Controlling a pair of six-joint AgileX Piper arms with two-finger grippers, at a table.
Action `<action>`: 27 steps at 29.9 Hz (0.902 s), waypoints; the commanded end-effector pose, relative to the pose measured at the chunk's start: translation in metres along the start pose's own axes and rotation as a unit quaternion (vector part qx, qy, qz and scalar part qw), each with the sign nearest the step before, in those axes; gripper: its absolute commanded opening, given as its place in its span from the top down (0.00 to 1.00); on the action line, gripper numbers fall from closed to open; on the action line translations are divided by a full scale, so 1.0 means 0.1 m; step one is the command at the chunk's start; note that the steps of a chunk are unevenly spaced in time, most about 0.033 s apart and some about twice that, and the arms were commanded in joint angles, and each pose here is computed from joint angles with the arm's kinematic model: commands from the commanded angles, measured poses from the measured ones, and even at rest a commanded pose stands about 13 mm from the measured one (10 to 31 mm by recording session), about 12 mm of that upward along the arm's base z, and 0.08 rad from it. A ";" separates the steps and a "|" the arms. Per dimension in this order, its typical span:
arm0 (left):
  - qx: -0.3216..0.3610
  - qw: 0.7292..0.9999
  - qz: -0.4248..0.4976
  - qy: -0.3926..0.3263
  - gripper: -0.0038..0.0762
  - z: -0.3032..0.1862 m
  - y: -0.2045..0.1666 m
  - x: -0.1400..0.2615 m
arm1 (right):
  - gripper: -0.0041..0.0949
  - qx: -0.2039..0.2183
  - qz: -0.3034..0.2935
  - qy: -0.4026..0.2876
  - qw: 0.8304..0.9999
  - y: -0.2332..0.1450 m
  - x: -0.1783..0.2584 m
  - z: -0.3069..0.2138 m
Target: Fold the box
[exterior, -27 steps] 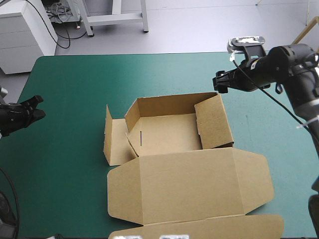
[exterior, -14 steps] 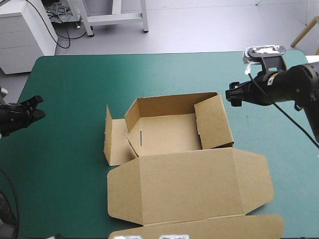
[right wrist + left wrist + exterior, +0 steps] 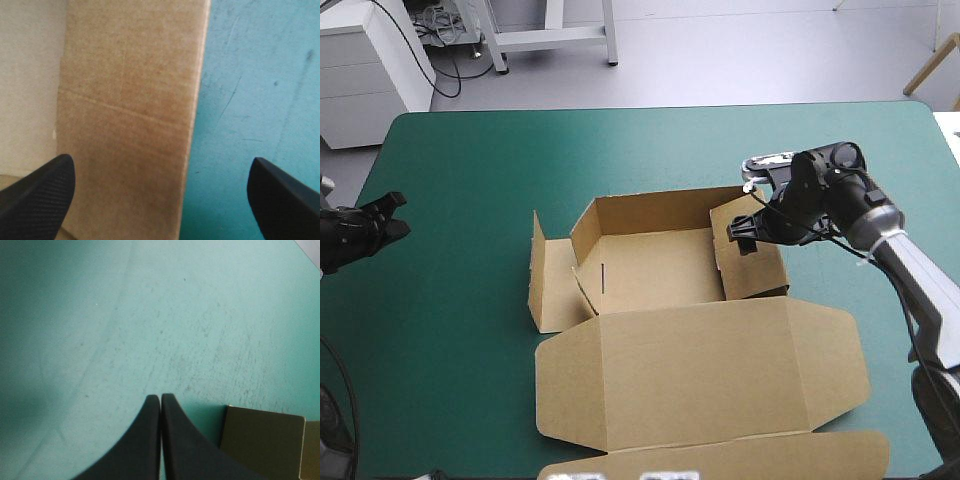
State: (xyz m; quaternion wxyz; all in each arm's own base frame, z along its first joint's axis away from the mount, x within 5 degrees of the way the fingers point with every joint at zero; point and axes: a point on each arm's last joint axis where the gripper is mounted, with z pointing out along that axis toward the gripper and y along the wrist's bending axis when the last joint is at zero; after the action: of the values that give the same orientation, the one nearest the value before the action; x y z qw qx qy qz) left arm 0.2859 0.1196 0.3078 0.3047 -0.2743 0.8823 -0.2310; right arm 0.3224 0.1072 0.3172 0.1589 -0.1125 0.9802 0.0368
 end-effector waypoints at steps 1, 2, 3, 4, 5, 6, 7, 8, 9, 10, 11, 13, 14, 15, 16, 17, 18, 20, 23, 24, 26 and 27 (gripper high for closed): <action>0.022 0.999 0.004 -0.036 0.96 -0.17 -0.15 -0.04 | 0.10 0.001 -0.001 -0.029 1.000 0.00 -0.09 0.00; 0.022 0.999 0.004 -0.036 0.96 -0.17 -0.15 -0.04 | 0.10 -0.001 0.000 -0.027 1.000 0.00 -0.11 0.05; 0.022 0.999 0.004 -0.036 0.96 -0.17 -0.15 -0.04 | 0.10 -0.002 0.000 -0.027 1.000 0.01 -0.13 0.09; 0.022 0.999 0.004 -0.036 0.96 -0.17 -0.15 -0.04 | 0.10 -0.003 0.001 -0.028 1.000 0.01 -0.14 0.11; 0.022 0.999 0.004 -0.036 0.96 -0.17 -0.15 -0.04 | 0.10 -0.003 0.001 -0.025 1.000 0.01 -0.15 0.15; 0.022 0.999 0.004 -0.036 0.96 -0.17 -0.15 -0.04 | 0.10 -0.003 0.001 -0.024 1.000 0.01 -0.15 0.17; 0.022 0.999 0.004 -0.036 0.96 -0.17 -0.15 -0.04 | 0.10 -0.003 0.001 -0.022 1.000 0.01 -0.16 0.19; 0.022 0.999 0.004 -0.036 0.96 -0.17 -0.15 -0.04 | 0.10 -0.003 0.001 -0.018 1.000 0.01 -0.16 0.22; 0.022 0.999 0.004 -0.036 0.96 -0.17 -0.15 -0.04 | 0.10 -0.003 0.001 -0.018 1.000 0.01 -0.16 0.23; 0.022 0.999 0.004 -0.036 0.96 -0.17 -0.15 -0.04 | 0.10 -0.001 0.001 -0.014 1.000 0.01 -0.17 0.26; 0.022 0.999 0.004 -0.034 0.96 -0.17 -0.15 -0.04 | 0.10 -0.001 0.001 -0.012 1.000 0.01 -0.17 0.27; 0.022 0.999 0.004 -0.033 0.96 -0.17 -0.15 -0.04 | 0.10 -0.001 0.001 -0.008 1.000 0.01 -0.17 0.31; 0.022 0.999 0.004 -0.033 0.96 -0.17 -0.15 -0.04 | 0.10 0.000 0.001 -0.005 1.000 0.01 -0.17 0.33; 0.022 0.999 0.004 -0.033 0.96 -0.17 -0.15 -0.04 | 0.10 0.000 0.001 0.000 1.000 0.01 -0.17 0.36; 0.023 0.999 0.004 -0.032 0.96 -0.17 -0.15 -0.04 | 0.10 0.000 0.001 0.004 1.000 0.01 -0.17 0.37; 0.023 0.999 0.004 -0.032 0.96 -0.17 -0.15 -0.04 | 0.11 0.001 0.001 0.009 1.000 0.01 -0.17 0.40; 0.023 0.999 0.004 -0.031 0.96 -0.17 -0.15 -0.04 | 0.12 0.001 0.001 0.013 1.000 0.01 -0.17 0.41; 0.023 0.999 0.004 -0.030 0.96 -0.17 -0.15 -0.03 | 0.18 0.002 0.001 0.020 1.000 0.01 -0.16 0.42; 0.023 0.999 0.004 -0.030 0.96 -0.17 -0.15 -0.03 | 0.38 0.003 0.001 0.026 1.000 0.00 -0.15 0.42; 0.024 0.999 0.004 -0.029 0.96 -0.17 -0.15 -0.03 | 0.49 0.003 0.001 0.027 1.000 0.00 -0.14 0.42; 0.026 0.999 0.004 -0.023 0.96 -0.17 -0.16 -0.02 | 0.74 0.003 0.001 0.029 1.000 0.00 -0.14 0.41; 0.028 0.999 0.003 -0.021 0.96 -0.17 -0.16 -0.02 | 0.85 0.003 0.001 0.029 1.000 0.00 -0.14 0.40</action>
State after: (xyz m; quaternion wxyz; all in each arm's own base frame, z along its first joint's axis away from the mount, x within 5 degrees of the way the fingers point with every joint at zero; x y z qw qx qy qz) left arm 0.2847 0.1186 0.3071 0.2969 -0.2704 0.8857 -0.2328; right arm 0.3512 0.1182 0.2575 0.0965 -0.1126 0.9885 0.0280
